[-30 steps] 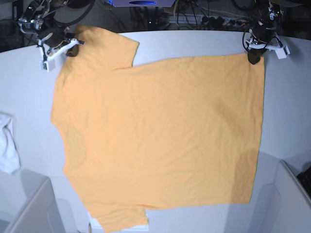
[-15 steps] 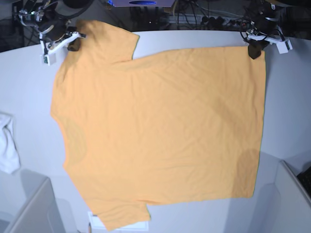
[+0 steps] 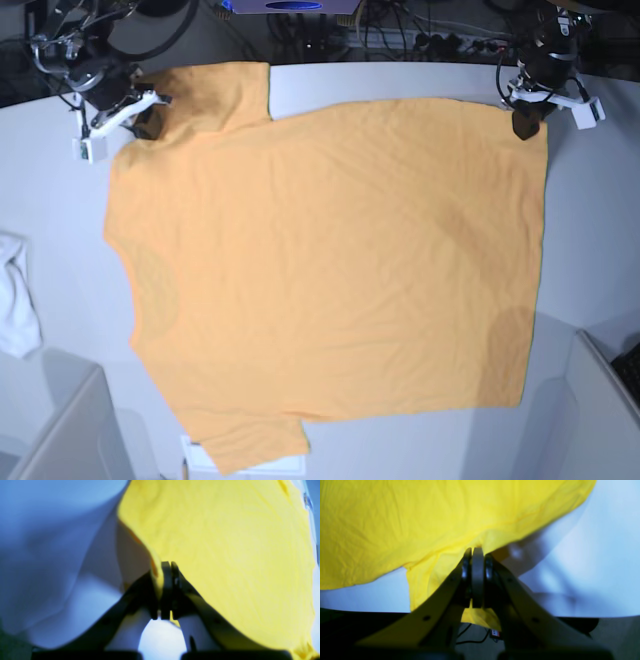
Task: Fold the T-shirt properly
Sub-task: 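Grasp the shoulder corners with both grippers, then pull the shoulder corners apart with both grippers to straighten the shirt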
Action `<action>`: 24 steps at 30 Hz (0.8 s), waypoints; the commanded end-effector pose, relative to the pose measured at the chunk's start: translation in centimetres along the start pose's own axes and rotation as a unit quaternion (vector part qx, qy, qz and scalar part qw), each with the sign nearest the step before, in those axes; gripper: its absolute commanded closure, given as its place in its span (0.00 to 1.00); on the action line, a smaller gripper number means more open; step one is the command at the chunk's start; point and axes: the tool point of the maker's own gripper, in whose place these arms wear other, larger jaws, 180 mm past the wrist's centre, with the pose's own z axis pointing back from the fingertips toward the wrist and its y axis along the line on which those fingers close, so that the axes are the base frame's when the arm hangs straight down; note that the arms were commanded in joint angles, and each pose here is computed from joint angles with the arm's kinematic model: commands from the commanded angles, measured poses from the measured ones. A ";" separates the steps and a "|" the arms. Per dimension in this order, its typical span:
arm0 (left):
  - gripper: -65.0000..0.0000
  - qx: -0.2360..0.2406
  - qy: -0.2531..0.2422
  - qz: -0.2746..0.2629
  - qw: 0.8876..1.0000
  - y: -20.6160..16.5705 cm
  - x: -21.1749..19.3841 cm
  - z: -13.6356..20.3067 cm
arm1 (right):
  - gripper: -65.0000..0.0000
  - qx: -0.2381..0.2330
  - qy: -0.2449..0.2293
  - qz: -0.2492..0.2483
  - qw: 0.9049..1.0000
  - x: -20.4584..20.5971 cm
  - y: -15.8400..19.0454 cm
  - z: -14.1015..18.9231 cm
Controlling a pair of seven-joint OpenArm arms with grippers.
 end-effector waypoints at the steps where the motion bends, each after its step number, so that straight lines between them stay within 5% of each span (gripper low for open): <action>1: 1.00 -0.016 -0.010 -0.009 1.000 -1.0 1.0 0.0 | 1.00 0.004 -0.019 0.010 1.000 1.5 0.3 0.2; 24: 1.00 -0.032 -0.053 0.017 0.998 -4.1 5.6 -2.7 | 1.00 0.020 -0.084 -0.005 0.996 12.5 1.7 -1.1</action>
